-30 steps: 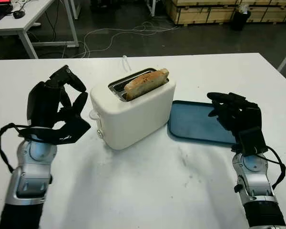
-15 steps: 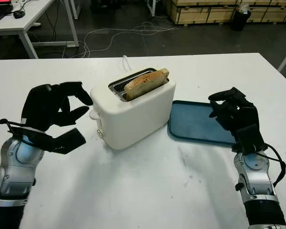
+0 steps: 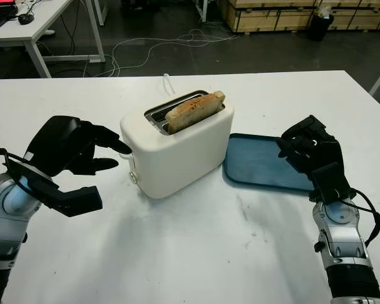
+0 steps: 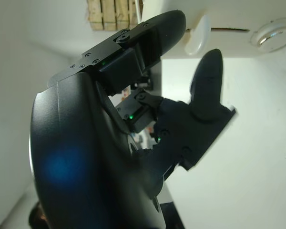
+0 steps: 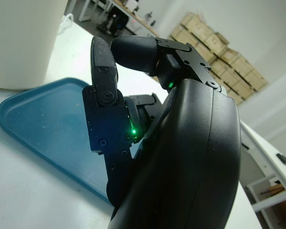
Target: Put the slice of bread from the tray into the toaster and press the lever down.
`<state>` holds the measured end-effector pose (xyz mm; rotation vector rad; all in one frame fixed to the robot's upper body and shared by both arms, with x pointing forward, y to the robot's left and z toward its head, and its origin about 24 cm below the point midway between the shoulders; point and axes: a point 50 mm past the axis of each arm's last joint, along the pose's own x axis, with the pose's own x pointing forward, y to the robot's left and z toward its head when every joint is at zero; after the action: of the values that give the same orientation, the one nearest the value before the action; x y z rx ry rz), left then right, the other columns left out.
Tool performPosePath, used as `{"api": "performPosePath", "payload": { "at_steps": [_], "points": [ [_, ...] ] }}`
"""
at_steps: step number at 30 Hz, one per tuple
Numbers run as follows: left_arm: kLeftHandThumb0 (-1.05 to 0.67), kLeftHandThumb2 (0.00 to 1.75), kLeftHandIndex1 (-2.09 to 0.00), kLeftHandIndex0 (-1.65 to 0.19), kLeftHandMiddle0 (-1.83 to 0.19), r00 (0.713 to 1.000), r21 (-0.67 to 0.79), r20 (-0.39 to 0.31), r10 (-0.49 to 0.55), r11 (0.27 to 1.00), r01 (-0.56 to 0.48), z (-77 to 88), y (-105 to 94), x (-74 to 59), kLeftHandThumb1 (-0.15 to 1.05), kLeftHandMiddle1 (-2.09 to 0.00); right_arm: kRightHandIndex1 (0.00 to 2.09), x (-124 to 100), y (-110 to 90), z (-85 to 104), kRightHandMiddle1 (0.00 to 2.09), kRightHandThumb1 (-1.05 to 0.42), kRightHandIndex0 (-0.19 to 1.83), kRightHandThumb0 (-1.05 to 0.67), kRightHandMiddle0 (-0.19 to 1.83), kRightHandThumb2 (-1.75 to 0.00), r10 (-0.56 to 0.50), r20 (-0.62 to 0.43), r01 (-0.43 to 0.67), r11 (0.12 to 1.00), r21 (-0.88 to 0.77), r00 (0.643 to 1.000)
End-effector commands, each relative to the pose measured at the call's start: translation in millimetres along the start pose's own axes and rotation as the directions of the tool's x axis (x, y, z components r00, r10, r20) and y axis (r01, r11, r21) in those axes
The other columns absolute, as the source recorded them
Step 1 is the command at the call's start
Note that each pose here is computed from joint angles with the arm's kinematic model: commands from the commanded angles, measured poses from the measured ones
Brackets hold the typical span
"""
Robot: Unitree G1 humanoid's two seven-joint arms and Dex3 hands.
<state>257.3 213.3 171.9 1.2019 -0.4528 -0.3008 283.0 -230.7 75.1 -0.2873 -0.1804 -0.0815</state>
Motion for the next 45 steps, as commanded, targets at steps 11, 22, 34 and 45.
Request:
{"api": "performPosePath", "payload": {
  "at_steps": [11, 22, 34, 45],
  "points": [
    [-0.17, 1.26, 0.00, -1.14, -1.07, 0.998, 0.107, -0.008, -0.058, 0.992, 0.059, 0.3, 5.4, 3.8, 0.02, -1.56, 1.75, 0.5, 0.9, 5.1, 1.75, -0.92, 0.69, -0.34, 0.40, -0.15, 0.017, 0.020, -0.018, 1.000, 0.016, 1.000],
    [-0.20, 1.23, 0.00, -1.12, -1.06, 0.996, 0.127, -0.008, -0.083, 0.988, 0.084, 0.8, 3.2, 4.4, 0.07, -1.55, 1.75, -0.3, -1.1, 5.6, 1.75, -0.92, 0.67, -0.32, 0.41, -0.15, 0.019, 0.026, -0.019, 1.000, 0.021, 0.999],
    [-0.20, 1.17, 0.00, -1.11, -1.06, 0.992, 0.145, -0.020, -0.128, 0.981, 0.129, 2.0, -2.5, 4.2, 0.11, -1.50, 1.75, -2.7, -4.4, 10.7, 1.75, -0.92, 0.65, -0.34, 0.41, -0.15, 0.025, 0.045, -0.026, 1.000, 0.013, 0.999],
    [-0.19, 1.12, 0.00, -1.12, -1.06, 0.991, 0.155, -0.037, -0.129, 0.979, 0.134, 0.9, -4.3, 2.8, 0.13, -1.47, 1.75, -5.7, -6.1, 12.5, 1.75, -0.92, 0.65, -0.33, 0.41, -0.16, 0.028, 0.054, -0.028, 1.000, -0.001, 0.998]
  ]
}}
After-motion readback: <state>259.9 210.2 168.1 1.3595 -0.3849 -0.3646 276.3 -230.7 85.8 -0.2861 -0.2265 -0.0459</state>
